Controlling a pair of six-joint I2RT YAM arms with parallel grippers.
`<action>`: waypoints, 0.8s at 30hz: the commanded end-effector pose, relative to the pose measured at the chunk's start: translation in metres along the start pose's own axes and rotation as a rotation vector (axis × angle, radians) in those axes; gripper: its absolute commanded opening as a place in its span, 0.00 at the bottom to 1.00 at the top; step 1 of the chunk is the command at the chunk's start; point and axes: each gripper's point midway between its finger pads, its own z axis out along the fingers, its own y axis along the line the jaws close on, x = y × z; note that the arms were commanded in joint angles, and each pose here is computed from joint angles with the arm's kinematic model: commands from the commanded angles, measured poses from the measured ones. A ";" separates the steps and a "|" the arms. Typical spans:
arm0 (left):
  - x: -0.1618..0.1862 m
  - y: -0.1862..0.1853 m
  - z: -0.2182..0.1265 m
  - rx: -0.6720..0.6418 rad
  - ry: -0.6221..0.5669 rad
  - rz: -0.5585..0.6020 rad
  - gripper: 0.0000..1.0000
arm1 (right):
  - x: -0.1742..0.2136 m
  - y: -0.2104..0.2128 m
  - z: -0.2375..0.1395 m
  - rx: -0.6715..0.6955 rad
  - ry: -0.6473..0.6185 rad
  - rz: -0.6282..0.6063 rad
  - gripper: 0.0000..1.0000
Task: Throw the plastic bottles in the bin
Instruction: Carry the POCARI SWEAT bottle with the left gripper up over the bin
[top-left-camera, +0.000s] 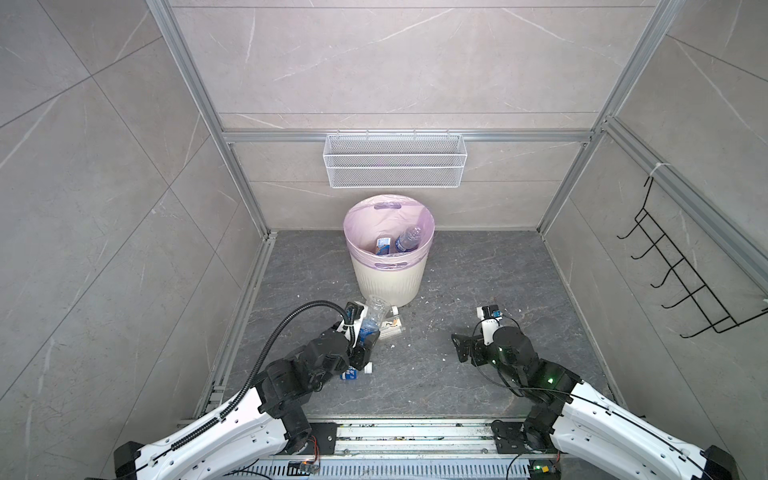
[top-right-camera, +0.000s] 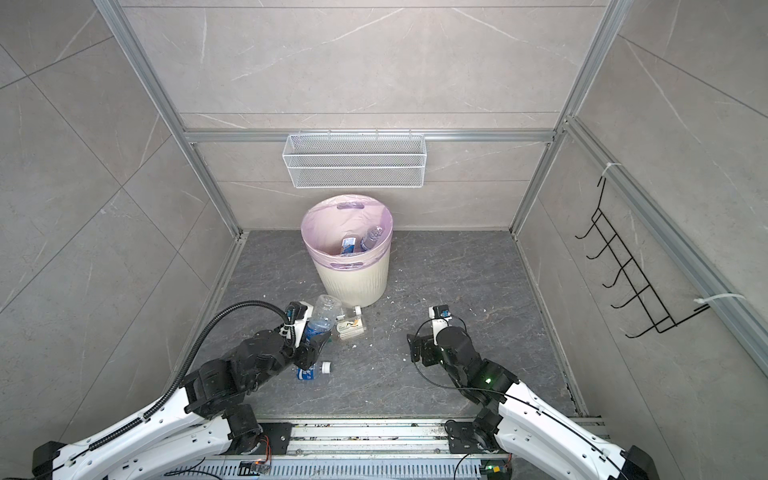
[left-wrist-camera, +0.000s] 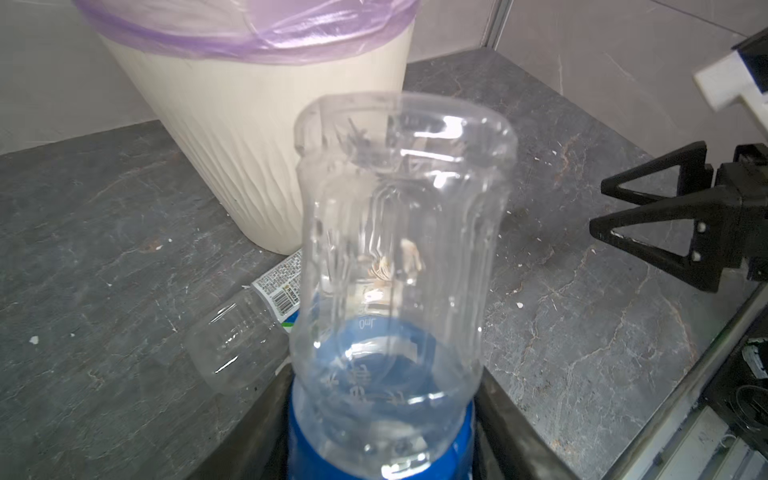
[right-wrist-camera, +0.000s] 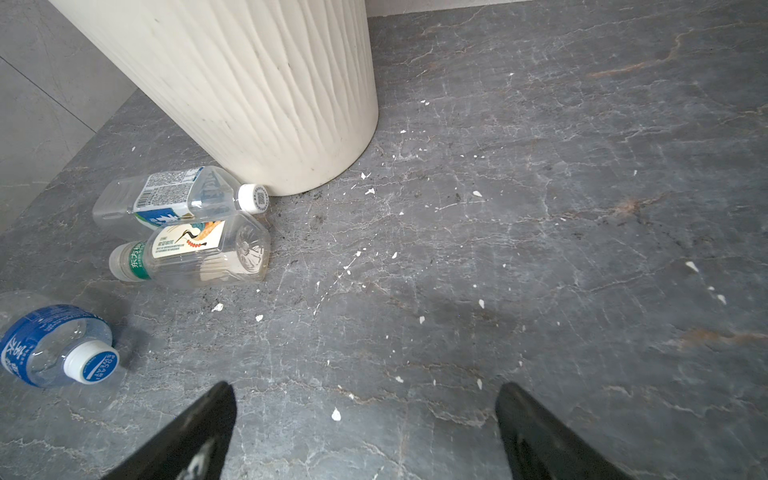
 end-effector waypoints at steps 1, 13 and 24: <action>-0.035 0.007 -0.015 -0.038 -0.093 -0.012 0.55 | 0.004 -0.002 -0.001 0.004 0.002 0.014 1.00; -0.175 -0.002 -0.009 -0.002 -0.201 0.045 0.52 | 0.000 0.001 -0.005 -0.013 -0.014 0.022 1.00; -0.300 0.071 0.085 0.014 -0.145 -0.116 0.97 | 0.002 -0.001 -0.004 -0.005 -0.008 0.025 1.00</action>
